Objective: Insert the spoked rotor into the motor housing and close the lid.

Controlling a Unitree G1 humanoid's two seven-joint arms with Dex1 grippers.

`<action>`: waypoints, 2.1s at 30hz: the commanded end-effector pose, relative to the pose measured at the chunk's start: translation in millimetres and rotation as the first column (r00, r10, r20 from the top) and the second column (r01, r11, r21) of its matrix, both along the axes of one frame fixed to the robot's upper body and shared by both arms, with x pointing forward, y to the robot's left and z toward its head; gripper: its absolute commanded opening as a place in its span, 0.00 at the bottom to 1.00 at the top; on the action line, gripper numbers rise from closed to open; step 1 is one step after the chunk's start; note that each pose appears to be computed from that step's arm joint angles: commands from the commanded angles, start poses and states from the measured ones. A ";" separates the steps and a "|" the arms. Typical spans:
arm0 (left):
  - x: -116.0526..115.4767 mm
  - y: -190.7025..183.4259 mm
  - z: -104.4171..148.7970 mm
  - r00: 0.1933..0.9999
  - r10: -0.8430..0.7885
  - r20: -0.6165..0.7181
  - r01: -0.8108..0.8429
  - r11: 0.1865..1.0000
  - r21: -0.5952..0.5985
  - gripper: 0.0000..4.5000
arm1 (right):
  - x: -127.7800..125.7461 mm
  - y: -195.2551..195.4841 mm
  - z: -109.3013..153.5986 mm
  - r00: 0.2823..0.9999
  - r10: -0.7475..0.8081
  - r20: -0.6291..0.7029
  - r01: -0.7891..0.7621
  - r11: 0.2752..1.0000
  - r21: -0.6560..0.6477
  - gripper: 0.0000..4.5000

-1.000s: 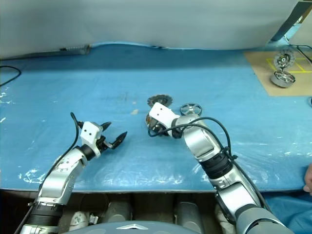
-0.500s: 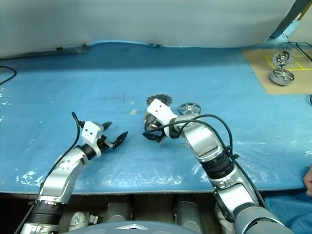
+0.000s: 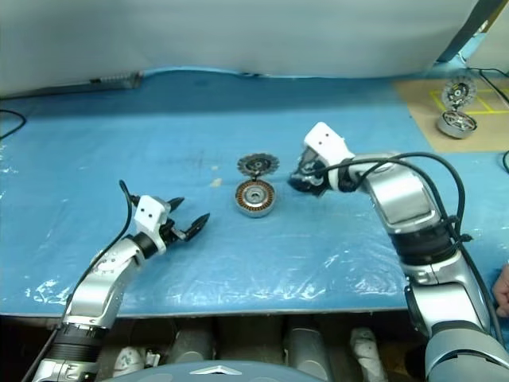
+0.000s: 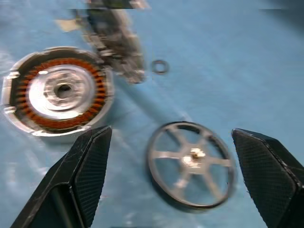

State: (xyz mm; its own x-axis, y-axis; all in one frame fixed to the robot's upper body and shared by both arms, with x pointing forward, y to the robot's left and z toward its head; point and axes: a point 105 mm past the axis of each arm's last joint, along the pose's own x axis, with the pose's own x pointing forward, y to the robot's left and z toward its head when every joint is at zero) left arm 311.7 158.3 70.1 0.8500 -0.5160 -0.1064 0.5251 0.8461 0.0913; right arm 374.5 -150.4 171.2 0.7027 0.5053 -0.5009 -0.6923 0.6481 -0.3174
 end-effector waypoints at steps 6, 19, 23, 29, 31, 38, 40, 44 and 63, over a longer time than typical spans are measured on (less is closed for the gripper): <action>1.1 -0.9 8.9 0.999 0.005 0.041 -0.005 1.000 0.009 1.00 | 53.2 0.5 5.7 0.984 0.020 0.176 -0.025 0.999 0.023 0.96; 0.6 -0.8 14.0 0.998 0.022 0.057 -0.022 1.000 0.003 1.00 | 76.3 58.5 -30.6 0.987 0.041 0.156 -0.078 0.969 0.236 0.96; -0.6 -1.6 14.3 0.998 0.023 0.057 -0.024 1.000 0.002 1.00 | 76.1 69.4 -37.7 0.989 0.034 0.143 -0.071 0.963 0.262 0.96; -1.5 -5.8 15.1 0.998 0.017 0.056 -0.017 1.000 -0.002 1.00 | 75.2 82.8 -45.6 0.991 0.021 0.136 -0.059 0.958 0.280 0.96; -1.4 -6.7 15.8 0.998 0.015 0.057 -0.015 1.000 -0.003 1.00 | 76.2 84.7 -45.8 0.989 0.008 0.147 -0.049 0.960 0.276 0.96; 2.6 -0.1 16.3 0.999 0.036 0.033 -0.036 0.999 -0.006 1.00 | 92.2 62.4 -14.0 0.960 -0.146 0.237 0.061 0.941 0.334 0.96; 5.1 1.4 16.6 0.999 0.040 0.027 -0.040 0.999 -0.004 1.00 | 95.4 52.3 -5.3 0.950 -0.183 0.252 0.086 0.932 0.352 0.96; 14.2 4.8 18.9 0.999 0.046 0.006 -0.046 0.999 0.000 1.00 | 97.7 38.1 13.6 0.938 -0.208 0.277 0.085 0.914 0.396 0.96; 116.0 16.8 74.7 0.988 -0.149 0.037 0.148 0.989 0.029 1.00 | -57.3 35.5 2.1 0.967 -0.077 0.244 -0.083 0.809 0.582 0.96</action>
